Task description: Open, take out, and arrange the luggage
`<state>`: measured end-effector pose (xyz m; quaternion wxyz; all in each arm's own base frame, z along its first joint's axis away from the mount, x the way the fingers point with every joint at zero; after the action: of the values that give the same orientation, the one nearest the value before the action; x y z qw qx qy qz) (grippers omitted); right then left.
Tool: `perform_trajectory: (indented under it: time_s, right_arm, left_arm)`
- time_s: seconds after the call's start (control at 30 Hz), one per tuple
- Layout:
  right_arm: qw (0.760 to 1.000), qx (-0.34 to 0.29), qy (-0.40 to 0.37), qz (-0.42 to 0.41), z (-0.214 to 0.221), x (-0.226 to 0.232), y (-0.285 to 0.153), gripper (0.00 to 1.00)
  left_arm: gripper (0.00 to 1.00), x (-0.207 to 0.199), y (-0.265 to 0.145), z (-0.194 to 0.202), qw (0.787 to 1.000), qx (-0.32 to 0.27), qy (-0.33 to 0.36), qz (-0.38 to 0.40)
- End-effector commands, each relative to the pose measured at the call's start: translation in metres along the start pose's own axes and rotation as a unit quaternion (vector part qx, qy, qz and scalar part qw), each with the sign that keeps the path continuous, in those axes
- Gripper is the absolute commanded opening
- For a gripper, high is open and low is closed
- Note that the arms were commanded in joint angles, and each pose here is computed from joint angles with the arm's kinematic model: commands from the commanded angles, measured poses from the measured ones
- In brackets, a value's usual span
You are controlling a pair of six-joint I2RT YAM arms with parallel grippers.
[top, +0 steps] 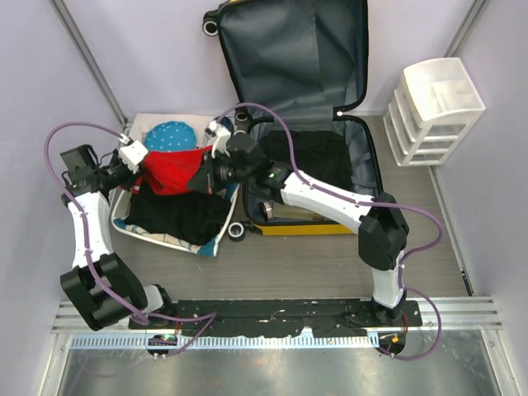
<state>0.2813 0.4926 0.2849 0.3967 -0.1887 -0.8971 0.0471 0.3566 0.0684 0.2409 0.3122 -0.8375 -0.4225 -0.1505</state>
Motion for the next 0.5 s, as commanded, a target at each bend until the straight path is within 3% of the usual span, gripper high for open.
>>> perform_trajectory:
  time_s: [0.0,0.2,0.37,0.47]
  right_arm:
    - [0.995,0.083,-0.044,-0.04,0.052,0.016,-0.011,0.01]
    - [0.983,0.166,-0.062,-0.049,0.11,0.002,-0.01,0.01]
    - [0.977,0.203,-0.055,-0.047,0.138,-0.014,-0.012,0.01]
    - [0.97,0.227,-0.063,-0.063,0.152,-0.013,-0.016,0.09]
  left_arm:
    - [0.0,-0.006,-0.022,0.012,0.996,0.018,0.089,0.016]
    - [0.04,-0.072,-0.036,0.033,0.985,0.049,0.072,0.151]
    - [0.24,-0.111,-0.042,0.058,0.969,0.076,0.054,0.228]
    - [0.32,-0.119,-0.042,0.071,0.967,0.087,0.05,0.235]
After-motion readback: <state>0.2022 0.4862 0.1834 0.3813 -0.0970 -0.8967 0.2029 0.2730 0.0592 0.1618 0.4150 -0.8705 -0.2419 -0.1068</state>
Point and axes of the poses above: each gripper's point midway between its finger pads, its own y axis out along the fingers, its own x axis along the line the jaws close on, z = x × y, the point moved 2 cm from there along -y, back along the fingers, and after that the axes turned 7 degrees about y, right-handed, at the moved point
